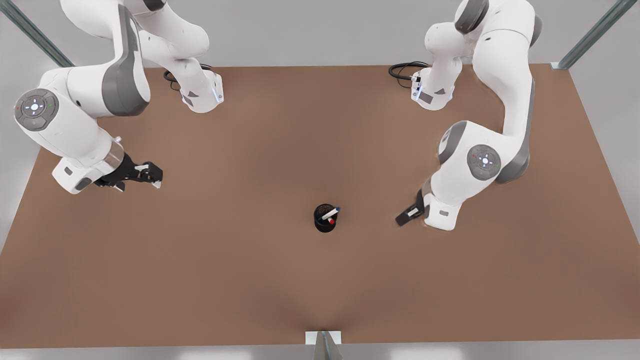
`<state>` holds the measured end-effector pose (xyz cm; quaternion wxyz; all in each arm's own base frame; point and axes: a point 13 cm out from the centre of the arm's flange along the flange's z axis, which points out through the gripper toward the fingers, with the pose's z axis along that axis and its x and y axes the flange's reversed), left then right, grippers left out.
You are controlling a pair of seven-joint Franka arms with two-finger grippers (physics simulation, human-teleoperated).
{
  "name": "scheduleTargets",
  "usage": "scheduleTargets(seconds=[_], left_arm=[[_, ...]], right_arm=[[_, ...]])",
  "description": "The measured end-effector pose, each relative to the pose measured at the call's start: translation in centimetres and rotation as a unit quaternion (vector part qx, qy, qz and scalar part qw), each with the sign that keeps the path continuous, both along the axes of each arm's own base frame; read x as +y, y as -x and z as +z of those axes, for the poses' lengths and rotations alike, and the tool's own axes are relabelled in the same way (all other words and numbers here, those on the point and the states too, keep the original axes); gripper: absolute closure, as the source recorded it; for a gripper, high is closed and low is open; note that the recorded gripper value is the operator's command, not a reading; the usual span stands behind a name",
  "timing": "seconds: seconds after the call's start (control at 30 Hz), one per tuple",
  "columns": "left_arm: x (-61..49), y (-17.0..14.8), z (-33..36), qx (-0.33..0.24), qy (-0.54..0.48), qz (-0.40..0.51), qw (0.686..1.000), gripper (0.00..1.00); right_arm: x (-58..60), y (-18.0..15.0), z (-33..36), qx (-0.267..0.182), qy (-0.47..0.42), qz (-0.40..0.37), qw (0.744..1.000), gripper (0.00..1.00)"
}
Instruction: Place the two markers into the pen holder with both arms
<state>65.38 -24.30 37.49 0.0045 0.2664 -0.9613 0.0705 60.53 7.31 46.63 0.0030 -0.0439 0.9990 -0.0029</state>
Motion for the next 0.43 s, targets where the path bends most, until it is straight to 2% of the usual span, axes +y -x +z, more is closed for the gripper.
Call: scheduleTargets(seconds=[0.2, 0.43], left_arm=[[10.1, 5.2, 9.7, 0.008, -0.078, -0.045, 0.996, 0.0], [11.5, 7.2, 8.2, 0.059, -0.091, -0.151, 0.983, 0.0]], right_arm=[[-0.2, 0.0, 0.0, 0.0, 0.0, -0.016, 1.0, 0.0], [-0.3, 0.0, 0.0, 0.0, 0.0, -0.027, 1.0, 0.0]])
